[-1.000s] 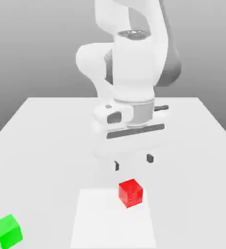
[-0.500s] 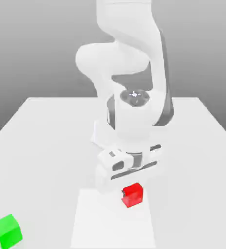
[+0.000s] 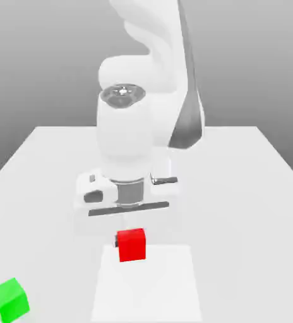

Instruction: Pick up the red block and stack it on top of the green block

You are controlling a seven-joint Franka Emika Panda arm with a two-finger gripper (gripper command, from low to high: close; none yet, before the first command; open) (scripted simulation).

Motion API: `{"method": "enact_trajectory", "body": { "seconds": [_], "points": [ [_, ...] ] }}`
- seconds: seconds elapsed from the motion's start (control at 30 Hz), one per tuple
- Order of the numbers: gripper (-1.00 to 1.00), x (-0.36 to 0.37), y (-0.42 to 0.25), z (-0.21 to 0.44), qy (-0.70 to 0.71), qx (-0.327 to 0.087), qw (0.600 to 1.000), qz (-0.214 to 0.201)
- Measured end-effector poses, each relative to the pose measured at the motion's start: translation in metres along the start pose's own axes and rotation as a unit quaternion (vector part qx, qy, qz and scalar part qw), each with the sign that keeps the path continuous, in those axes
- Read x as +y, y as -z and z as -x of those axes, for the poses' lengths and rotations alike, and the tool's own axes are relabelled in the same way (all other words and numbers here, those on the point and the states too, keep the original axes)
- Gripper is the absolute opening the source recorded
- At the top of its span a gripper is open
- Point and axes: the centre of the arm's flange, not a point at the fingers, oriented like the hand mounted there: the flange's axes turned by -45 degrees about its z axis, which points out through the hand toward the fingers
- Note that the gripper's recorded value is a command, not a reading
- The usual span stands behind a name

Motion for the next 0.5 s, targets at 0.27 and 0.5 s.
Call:
{"method": "enact_trajectory", "body": {
  "seconds": [0.27,0.5],
  "points": [
    [-1.00,0.154,0.019,-0.030,-0.191,0.005,0.982,0.005],
    [1.00,0.171,-0.037,-0.030,-0.209,0.005,0.978,0.006]
  ]
}}
